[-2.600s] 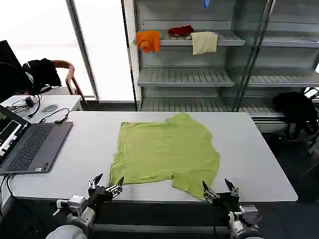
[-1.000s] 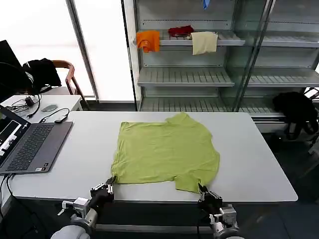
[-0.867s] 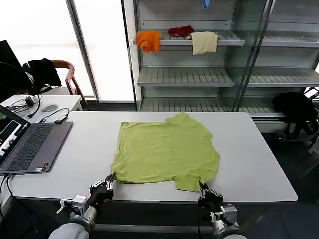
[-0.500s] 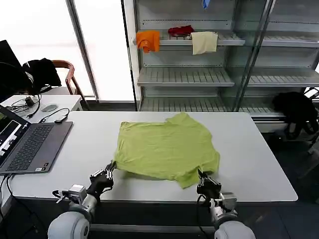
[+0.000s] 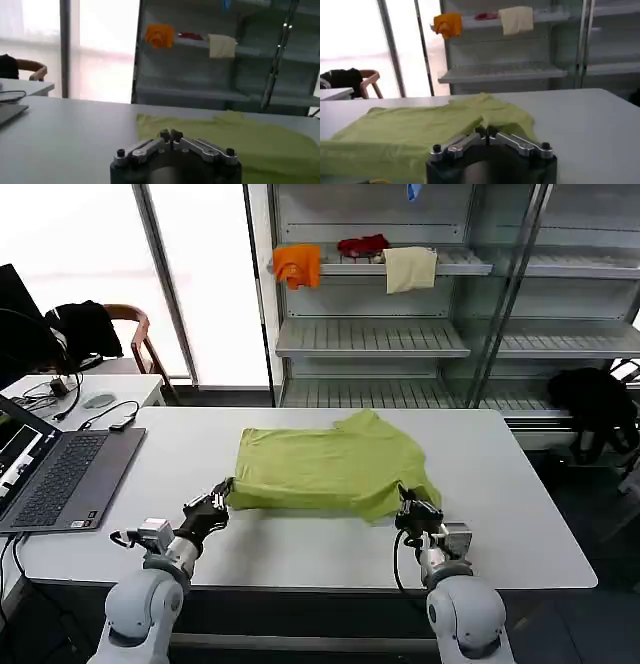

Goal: Fold and organize the clothes.

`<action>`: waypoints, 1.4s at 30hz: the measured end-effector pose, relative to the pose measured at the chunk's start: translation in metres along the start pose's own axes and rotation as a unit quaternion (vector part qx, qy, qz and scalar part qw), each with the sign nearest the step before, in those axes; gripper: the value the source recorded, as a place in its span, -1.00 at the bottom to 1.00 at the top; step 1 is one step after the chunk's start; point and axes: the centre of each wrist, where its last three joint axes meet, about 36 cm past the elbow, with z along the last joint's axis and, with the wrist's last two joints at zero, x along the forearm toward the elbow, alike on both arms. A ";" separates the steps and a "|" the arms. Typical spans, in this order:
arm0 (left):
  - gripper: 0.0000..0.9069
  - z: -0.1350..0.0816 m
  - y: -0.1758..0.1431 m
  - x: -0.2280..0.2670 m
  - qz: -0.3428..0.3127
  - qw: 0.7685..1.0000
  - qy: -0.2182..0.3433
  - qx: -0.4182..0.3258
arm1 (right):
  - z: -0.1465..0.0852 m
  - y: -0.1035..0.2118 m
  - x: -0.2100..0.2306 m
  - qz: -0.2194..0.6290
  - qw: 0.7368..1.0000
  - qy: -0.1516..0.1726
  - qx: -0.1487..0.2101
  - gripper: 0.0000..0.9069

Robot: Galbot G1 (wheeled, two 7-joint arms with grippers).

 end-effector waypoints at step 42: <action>1.00 -0.002 0.024 -0.056 -0.030 0.999 0.028 -0.026 | -0.012 -0.020 -0.095 0.025 0.999 0.019 0.017 1.00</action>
